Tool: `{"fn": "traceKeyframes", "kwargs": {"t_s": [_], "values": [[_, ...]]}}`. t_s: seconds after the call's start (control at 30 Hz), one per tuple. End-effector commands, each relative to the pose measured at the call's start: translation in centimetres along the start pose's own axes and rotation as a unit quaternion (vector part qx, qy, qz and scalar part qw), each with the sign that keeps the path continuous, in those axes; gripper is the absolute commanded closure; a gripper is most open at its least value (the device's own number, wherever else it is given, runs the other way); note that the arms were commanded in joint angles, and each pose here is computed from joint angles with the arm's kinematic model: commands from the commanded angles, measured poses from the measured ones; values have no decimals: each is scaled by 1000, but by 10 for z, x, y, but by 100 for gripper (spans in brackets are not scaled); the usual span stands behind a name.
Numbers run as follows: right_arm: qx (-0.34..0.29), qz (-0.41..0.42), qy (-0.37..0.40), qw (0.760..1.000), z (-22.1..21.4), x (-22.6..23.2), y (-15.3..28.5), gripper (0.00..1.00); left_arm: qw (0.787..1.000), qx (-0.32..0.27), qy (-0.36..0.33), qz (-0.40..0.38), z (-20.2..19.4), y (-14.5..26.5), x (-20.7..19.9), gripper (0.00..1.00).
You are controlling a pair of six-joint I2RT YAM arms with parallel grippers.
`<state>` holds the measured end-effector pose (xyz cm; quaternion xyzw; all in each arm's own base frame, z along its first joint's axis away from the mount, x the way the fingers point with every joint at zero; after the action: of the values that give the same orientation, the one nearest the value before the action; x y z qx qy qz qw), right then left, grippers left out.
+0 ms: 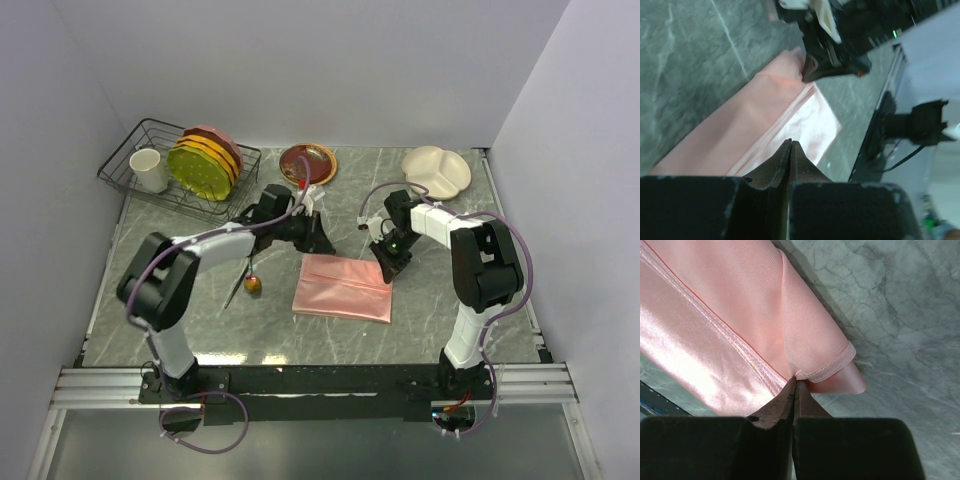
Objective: Fold the napkin into a case and place the utensils inside
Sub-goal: Smooth out the 2/3-rectangle-folded napkin at the center of the board.
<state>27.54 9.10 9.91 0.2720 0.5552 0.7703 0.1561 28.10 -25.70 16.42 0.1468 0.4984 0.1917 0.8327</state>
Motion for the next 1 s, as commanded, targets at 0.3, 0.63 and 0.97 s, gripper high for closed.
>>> {"fn": "traceKeyframes", "kwargs": {"t_s": [0.3,0.63,0.97], "values": [[-8,-23,-5,1000,-2,-6,-9,100,963,-11,260,-71,8,-102,1,99],[-16,-25,-5,1000,1,-7,-9,100,955,-9,283,-92,6,-136,0,99],[-33,-29,-5,999,8,-6,1,100,952,21,304,-9,-23,-155,38,99]]}}
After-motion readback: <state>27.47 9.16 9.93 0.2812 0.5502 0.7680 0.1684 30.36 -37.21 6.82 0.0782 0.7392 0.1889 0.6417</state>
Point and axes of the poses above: each gripper's point midway between its finger pads, its own y axis back along the fingers, its own x axis along the line the jaws close on, z = x × y, the point moved 9 cm from there along y, back along the fingers, and after that the axes turned 13 degrees about y, right-handed, at the moved point
